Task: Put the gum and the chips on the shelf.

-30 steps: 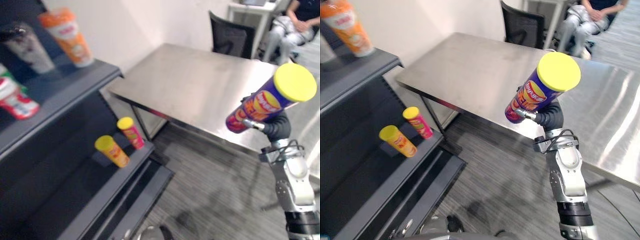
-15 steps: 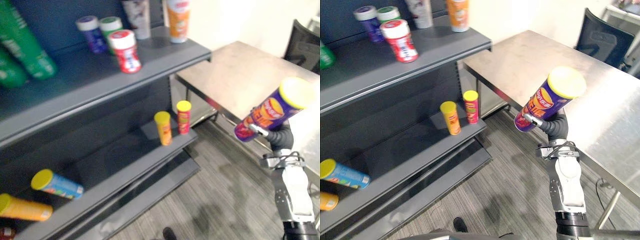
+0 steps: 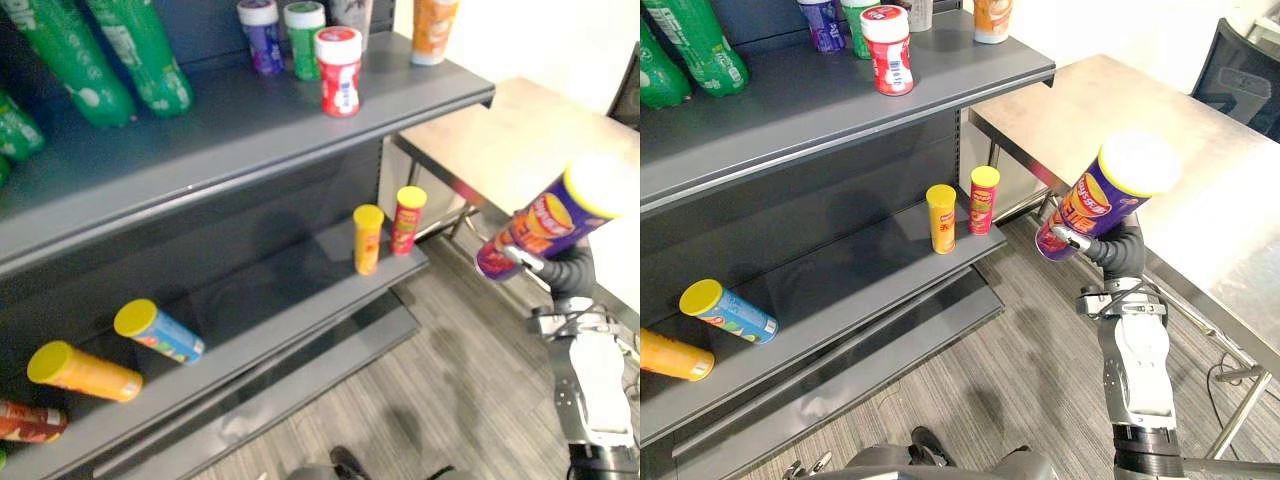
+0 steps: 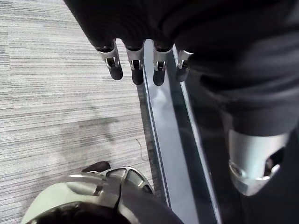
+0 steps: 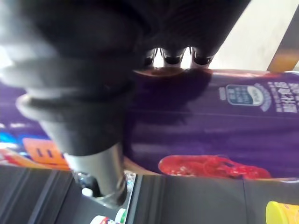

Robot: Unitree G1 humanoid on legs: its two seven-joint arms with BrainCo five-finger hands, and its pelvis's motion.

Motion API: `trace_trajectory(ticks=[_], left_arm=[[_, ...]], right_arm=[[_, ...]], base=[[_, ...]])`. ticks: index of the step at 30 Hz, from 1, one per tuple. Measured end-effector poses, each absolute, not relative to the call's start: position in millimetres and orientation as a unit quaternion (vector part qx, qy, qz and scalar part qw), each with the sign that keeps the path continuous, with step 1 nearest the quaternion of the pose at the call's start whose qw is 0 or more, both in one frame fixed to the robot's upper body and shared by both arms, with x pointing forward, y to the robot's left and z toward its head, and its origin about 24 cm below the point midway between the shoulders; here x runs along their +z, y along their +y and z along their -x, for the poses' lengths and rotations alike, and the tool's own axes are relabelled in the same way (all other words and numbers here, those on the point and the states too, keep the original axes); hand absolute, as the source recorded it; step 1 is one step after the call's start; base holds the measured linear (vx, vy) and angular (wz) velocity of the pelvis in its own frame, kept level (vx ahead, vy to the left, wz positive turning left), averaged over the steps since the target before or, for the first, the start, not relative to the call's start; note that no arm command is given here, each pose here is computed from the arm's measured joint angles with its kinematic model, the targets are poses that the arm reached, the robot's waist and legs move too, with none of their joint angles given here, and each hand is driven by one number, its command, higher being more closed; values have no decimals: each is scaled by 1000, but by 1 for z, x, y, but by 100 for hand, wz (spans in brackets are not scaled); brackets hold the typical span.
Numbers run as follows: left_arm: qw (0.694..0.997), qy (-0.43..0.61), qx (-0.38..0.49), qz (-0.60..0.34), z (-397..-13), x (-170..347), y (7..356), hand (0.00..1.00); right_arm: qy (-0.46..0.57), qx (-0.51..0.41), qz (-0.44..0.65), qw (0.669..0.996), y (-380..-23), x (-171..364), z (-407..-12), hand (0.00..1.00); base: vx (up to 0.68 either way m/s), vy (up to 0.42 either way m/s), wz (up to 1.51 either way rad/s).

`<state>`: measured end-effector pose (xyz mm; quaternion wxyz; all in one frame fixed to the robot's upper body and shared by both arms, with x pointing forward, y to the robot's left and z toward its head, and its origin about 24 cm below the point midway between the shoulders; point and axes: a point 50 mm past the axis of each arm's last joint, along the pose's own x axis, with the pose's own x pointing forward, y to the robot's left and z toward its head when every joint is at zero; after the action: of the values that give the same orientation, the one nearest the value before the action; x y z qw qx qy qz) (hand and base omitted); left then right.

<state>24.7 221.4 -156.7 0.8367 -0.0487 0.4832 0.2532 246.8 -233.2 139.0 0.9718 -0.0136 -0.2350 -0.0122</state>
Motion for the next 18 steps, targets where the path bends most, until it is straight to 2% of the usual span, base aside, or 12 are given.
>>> trace_trajectory(ticks=[10,18], left_arm=[[836,483,256,51,-25,-157,221,0],[838,478,258,56,-27,-156,221,0]], right_arm=[[-243,-2,10,970,-228,144,-253,100],[-211,76,8,975,-206,128,-258,100]], base=[[5,-12,0],[-3,6,11]])
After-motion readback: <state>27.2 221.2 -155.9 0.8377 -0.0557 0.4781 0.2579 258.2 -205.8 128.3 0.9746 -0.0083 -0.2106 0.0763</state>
